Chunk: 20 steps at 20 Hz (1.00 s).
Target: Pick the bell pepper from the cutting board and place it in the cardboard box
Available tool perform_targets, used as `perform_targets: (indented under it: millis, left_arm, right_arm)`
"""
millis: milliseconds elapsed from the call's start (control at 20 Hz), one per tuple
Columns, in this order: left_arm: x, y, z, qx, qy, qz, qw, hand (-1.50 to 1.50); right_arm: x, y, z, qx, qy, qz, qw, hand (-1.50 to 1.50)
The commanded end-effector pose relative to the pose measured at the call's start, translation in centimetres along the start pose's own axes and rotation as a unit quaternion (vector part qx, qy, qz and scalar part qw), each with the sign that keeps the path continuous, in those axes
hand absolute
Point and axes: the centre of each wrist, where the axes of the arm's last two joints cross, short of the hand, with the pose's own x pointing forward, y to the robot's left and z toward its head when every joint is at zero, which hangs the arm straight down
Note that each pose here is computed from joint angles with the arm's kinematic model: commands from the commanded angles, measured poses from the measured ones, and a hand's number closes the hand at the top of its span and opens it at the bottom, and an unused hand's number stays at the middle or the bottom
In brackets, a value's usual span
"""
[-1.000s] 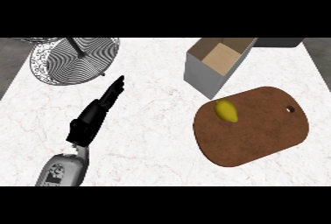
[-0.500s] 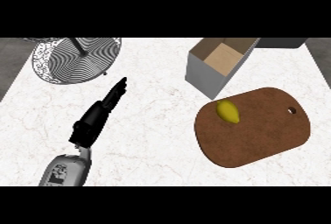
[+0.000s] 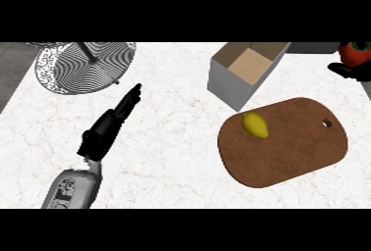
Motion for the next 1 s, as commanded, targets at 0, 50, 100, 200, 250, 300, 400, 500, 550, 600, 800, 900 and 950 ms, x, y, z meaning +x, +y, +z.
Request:
perform_targets:
  millis: [0,50,100,200,250,300,400,500,550,600,800,900,950]
  left_arm:
    - [0.7,0.0,-0.6,0.008,-0.002,-0.001,1.0,0.0]
    - [-0.1,-0.3,0.9,0.002,0.0,-0.004,1.0,0.0]
    - [-0.7,1.1,0.7,0.004,-0.002,-0.006,1.0,0.0]
    - [1.1,-0.1,0.0,0.003,0.003,-0.003,1.0,0.0]
    - [1.1,-0.3,-0.1,0.004,-0.004,-0.005,1.0,0.0]
    - [1.1,-1.2,0.7,-0.01,-0.002,0.003,0.9999,0.0]
    - [-0.8,0.6,0.9,0.0,-0.003,-0.002,1.0,0.0]
    - [1.0,-0.5,1.0,-0.002,-0.004,0.003,1.0,0.0]
    - [0.2,-0.6,0.1,-0.008,-0.003,0.005,1.0,0.0]
    - [0.4,-0.1,1.1,-0.004,-0.001,0.003,1.0,0.0]
    - [1.0,-0.2,-0.2,-0.01,-0.009,0.007,0.9999,0.0]
    - [1.0,-1.1,0.1,-0.001,-0.006,-0.009,0.9999,0.0]
    - [0.3,-0.6,-0.2,-0.006,-0.01,-0.001,0.9999,0.0]
  right_arm:
    - [-1.4,3.5,-2.0,0.009,-0.002,0.008,1.0,1.5]
    - [-1.6,1.5,-2.2,0.009,0.012,0.014,1.0,1.5]
    - [-1.3,1.5,-3.4,0.007,0.0,0.02,1.0,1.5]
    - [-0.9,3.4,-5.4,0.02,0.001,0.043,0.999,1.5]
    - [-1.3,4.0,-5.6,0.026,0.005,0.038,0.999,1.5]
    - [-2.0,5.6,-5.8,0.03,0.008,0.058,0.998,1.5]
    - [-2.0,6.2,-6.8,0.042,0.004,0.047,0.998,1.5]
    - [-2.5,9.1,-7.0,0.047,0.008,0.063,0.997,1.5]
    - [-3.4,7.9,-6.2,0.04,0.012,0.071,0.997,1.5]
    - [-3.2,9.8,-6.9,0.048,0.02,0.06,0.997,1.5]
    - [-4.6,11.4,-6.8,0.08,0.083,0.015,0.993,1.5]
    - [-5.2,14.6,-5.9,0.1,0.115,-0.025,0.988,-1.5]
    - [-4.9,12.8,-7.1,0.114,0.121,-0.028,0.986,-1.5]
